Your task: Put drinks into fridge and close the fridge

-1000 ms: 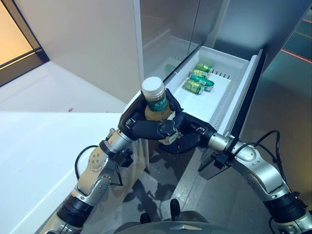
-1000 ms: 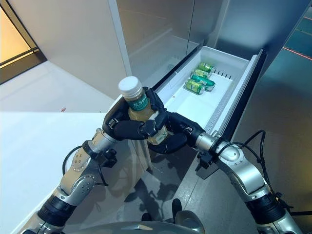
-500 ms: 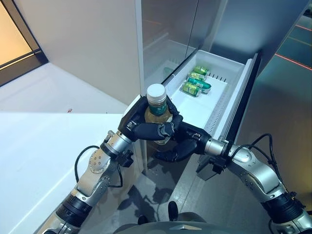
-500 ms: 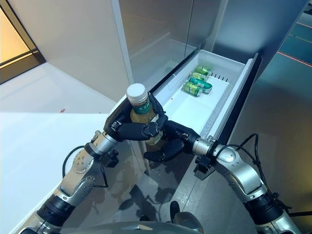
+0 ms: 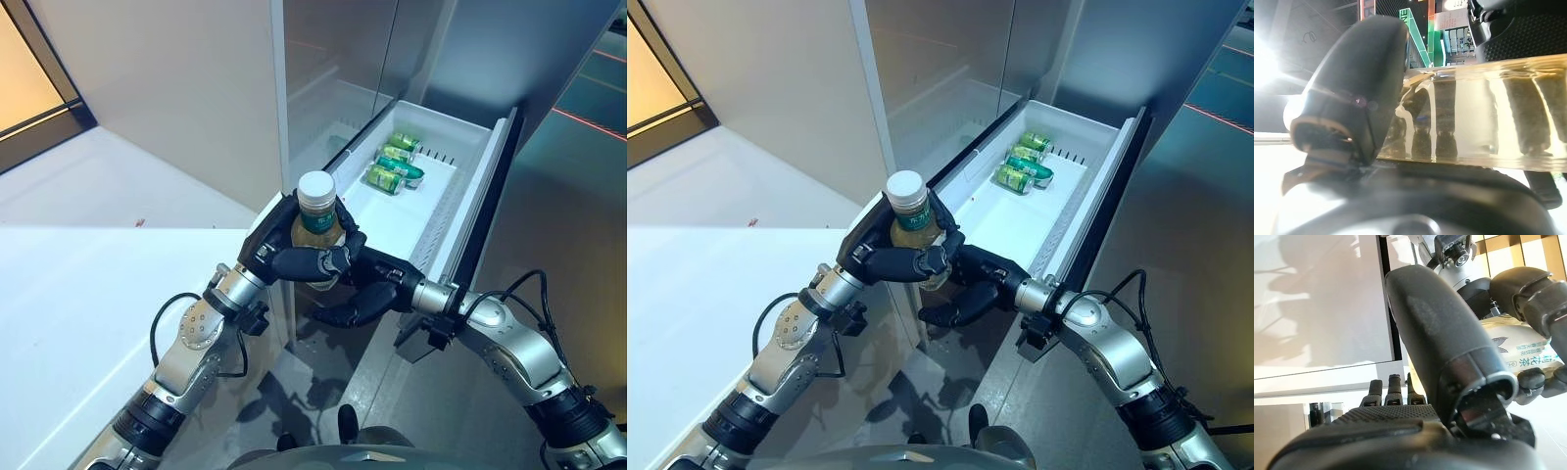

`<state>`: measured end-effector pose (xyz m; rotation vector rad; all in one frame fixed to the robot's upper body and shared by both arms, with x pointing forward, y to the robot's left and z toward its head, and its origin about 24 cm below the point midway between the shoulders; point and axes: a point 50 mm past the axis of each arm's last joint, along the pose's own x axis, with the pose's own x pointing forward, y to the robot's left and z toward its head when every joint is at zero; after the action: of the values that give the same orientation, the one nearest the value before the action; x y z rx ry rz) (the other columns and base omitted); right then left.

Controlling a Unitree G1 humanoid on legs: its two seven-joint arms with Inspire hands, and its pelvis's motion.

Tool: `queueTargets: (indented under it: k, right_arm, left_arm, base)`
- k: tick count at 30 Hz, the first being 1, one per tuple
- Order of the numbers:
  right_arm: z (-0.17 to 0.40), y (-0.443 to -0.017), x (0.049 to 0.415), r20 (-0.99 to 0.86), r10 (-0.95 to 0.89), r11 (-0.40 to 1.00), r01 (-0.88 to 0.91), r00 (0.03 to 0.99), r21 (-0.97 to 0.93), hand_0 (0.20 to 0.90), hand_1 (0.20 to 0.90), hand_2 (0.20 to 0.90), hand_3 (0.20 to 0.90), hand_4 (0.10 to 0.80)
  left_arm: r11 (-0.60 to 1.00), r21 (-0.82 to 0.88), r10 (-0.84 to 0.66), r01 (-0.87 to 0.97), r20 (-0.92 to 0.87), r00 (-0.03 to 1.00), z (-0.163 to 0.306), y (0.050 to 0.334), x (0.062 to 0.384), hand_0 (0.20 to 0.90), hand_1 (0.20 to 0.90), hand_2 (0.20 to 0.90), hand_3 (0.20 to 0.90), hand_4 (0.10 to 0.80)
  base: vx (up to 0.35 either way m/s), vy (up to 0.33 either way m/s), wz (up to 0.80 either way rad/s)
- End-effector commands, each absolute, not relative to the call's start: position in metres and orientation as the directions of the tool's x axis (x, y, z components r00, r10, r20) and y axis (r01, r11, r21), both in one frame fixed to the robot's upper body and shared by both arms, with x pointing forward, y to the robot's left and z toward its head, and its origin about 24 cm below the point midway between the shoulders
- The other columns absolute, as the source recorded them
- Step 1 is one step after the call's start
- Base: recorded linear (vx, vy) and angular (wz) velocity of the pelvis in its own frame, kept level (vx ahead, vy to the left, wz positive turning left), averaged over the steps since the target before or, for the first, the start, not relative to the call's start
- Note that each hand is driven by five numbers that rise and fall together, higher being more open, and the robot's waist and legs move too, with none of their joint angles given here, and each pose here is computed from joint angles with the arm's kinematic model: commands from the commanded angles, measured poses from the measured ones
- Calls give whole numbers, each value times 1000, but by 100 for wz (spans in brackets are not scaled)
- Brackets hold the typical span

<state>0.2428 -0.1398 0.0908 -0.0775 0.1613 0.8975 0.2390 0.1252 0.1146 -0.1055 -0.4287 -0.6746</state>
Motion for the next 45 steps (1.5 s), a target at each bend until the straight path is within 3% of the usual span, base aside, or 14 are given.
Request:
queueTargets:
  k: [1, 18, 19, 20, 21, 29, 33, 37, 38, 39, 40, 45]
  right_arm:
    - [137, -137, 259, 84, 774, 632, -775, 628, -24, 900, 900, 900, 900, 800]
    - [128, -129, 259, 82, 752, 647, -756, 655, 100, 900, 900, 900, 900, 800]
    - [127, -129, 259, 76, 754, 645, -757, 653, 105, 752, 752, 752, 727, 627]
    - [126, -129, 259, 75, 755, 644, -758, 652, 107, 752, 752, 752, 727, 627]
    - [125, -130, 259, 70, 755, 643, -757, 652, 118, 300, 300, 300, 200, 100]
    - [120, -127, 260, 83, 731, 658, -732, 677, 176, 300, 300, 300, 200, 100]
    - [125, -129, 262, 109, 712, 678, -719, 694, 153, 300, 300, 300, 200, 100]
    - [133, -132, 265, 145, 689, 704, -703, 710, 101, 300, 300, 300, 200, 100]
    - [134, -132, 265, 148, 686, 707, -701, 713, 96, 300, 300, 300, 200, 100]
    - [139, -134, 268, 164, 670, 725, -686, 724, 64, 300, 300, 300, 200, 100]
    - [142, -135, 269, 174, 658, 737, -674, 733, 47, 300, 300, 300, 200, 100]
    - [174, -151, 286, 280, 511, 856, -511, 813, -76, 300, 300, 300, 200, 100]
  left_arm:
    - [725, 59, -548, 686, 652, 524, 159, 104, 248, 300, 300, 300, 200, 100]
    - [661, 19, -587, 750, 635, 502, 152, 93, 241, 300, 300, 300, 200, 100]
    - [659, 15, -585, 752, 639, 499, 152, 93, 241, 300, 300, 300, 200, 100]
    - [658, 14, -584, 753, 641, 498, 153, 92, 241, 300, 300, 300, 200, 100]
    - [654, 11, -579, 756, 651, 491, 154, 92, 241, 300, 300, 300, 200, 100]
    - [715, 103, -494, 692, 774, 395, 174, 94, 230, 300, 300, 300, 200, 100]
    - [729, 208, -516, 652, 793, 324, 182, 90, 223, 300, 300, 300, 200, 100]
    - [724, 241, -545, 646, 775, 321, 183, 88, 224, 307, 307, 307, 208, 108]
    - [723, 242, -547, 647, 773, 323, 183, 88, 225, 408, 408, 408, 326, 226]
    - [722, 241, -554, 649, 763, 333, 182, 87, 226, 556, 556, 556, 499, 399]
    - [721, 234, -557, 653, 756, 344, 181, 86, 227, 900, 900, 900, 900, 800]
    - [733, 167, -532, 659, 745, 403, 178, 88, 234, 900, 900, 900, 900, 800]
  base:
    - [0, 0, 0]
    - [0, 0, 0]
    - [0, 0, 0]
    - [0, 0, 0]
    - [0, 0, 0]
    - [0, -4, 0]
    - [-12, -34, 0]
    - [0, 0, 0]
    - [0, 0, 0]
    - [0, 0, 0]
    - [0, 0, 0]
    - [0, -33, 3]
